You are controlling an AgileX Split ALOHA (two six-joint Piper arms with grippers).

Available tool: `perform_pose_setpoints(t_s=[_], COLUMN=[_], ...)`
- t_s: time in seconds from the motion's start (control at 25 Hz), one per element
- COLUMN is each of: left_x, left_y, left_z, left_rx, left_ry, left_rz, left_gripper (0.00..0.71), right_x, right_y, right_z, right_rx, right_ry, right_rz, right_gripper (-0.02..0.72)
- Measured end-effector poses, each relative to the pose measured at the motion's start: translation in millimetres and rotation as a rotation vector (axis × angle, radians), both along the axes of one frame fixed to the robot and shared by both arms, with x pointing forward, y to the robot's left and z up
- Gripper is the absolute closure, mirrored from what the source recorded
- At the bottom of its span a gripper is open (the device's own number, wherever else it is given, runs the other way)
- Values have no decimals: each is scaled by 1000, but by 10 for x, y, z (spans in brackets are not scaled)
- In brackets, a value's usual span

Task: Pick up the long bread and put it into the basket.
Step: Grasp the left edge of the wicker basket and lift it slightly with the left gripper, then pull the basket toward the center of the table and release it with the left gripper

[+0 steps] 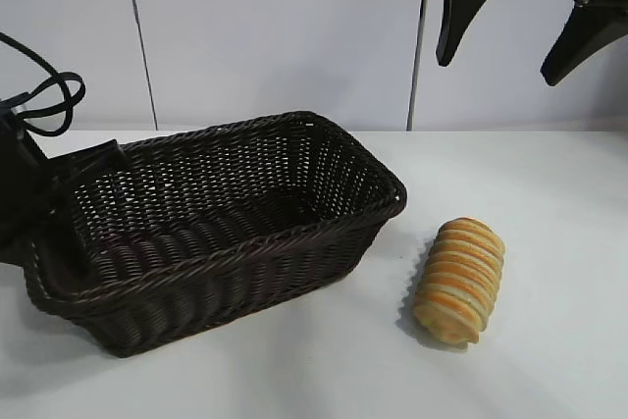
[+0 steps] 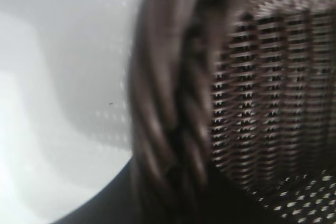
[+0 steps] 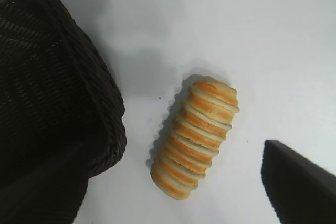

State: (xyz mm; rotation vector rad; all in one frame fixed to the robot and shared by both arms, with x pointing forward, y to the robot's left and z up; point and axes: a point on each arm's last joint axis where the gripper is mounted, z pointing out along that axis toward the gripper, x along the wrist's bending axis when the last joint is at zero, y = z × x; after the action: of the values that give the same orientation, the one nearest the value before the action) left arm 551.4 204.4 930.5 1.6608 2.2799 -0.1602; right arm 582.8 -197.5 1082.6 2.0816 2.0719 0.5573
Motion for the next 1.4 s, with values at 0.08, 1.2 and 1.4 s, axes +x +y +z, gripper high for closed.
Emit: perform_pose_setpoints(t_s=[0.08, 1.2, 1.4], left_x=[56, 581, 632], left_y=[-20, -186, -205], left_z=[89, 255, 140], left_rx=[7, 32, 21], left_ry=[2, -12, -16], left_rz=[-54, -425, -404], left_gripper=[611, 611, 611], right_x=[0, 0, -1], right_y=[0, 0, 2], right_z=[0, 0, 0], right_rx=[0, 0, 2], right_ry=[0, 0, 1], right_rz=[0, 1, 0], right_gripper=[59, 59, 59])
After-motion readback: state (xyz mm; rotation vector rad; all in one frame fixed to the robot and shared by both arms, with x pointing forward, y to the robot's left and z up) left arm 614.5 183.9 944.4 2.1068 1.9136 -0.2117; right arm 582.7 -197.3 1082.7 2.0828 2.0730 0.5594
